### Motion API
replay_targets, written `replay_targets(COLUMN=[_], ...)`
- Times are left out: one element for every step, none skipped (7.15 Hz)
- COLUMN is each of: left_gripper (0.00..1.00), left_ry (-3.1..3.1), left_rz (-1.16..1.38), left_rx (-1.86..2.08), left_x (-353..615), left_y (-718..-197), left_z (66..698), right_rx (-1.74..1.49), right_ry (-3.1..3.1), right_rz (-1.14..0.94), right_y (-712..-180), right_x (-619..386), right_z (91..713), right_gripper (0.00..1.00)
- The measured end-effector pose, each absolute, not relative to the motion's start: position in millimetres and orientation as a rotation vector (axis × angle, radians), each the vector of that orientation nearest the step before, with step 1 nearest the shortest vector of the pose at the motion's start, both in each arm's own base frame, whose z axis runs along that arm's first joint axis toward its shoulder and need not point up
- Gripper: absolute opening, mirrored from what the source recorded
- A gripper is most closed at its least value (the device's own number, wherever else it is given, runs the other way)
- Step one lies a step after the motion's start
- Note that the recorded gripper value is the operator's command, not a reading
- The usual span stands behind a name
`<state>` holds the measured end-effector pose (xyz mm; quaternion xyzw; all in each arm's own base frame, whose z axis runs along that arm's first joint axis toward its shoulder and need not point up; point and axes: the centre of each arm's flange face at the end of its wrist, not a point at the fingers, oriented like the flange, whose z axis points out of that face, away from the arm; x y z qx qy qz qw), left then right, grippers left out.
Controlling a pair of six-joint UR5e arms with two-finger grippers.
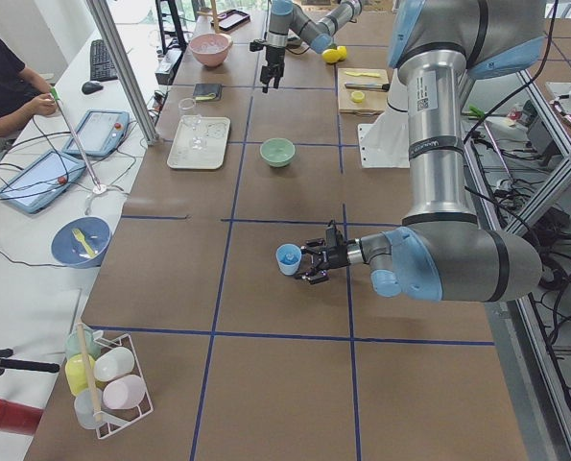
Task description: Pour ice into bowl
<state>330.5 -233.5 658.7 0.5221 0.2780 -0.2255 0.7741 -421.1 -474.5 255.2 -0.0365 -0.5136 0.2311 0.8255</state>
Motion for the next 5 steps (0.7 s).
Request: replay_targets(left_gripper=[0.95,0.95,0.95,0.95,0.95], left_ry=[0.596,0.593,0.592,0.586,0.576], left_rz=[-0.502,-0.519,-0.535,-0.550,-0.562], left_rx=[1.135,1.139,1.143,1.148,1.154], left_x=[329.8,333.4,339.5,342.7,342.1], left_y=[-238.6,-243.7,-249.4,-255.9,-262.2], left_z=[658.5,657.4,656.1,655.1,654.6], right_rx=[-0.077,-0.076,-0.073,-0.071,-0.069], right_ry=[-1.089,-1.088,-1.087,-1.086,-1.086], right_rz=[0.492,0.494,0.495,0.497,0.498], right_y=[-474.7,-475.0,-475.2,-475.4,-475.6], right_x=[-421.2,-421.1,-421.5,-421.8,-421.9], right_z=[256.2,256.9,257.3,257.6,257.5], right_gripper=[1.00,1.00,1.00,1.00,1.00])
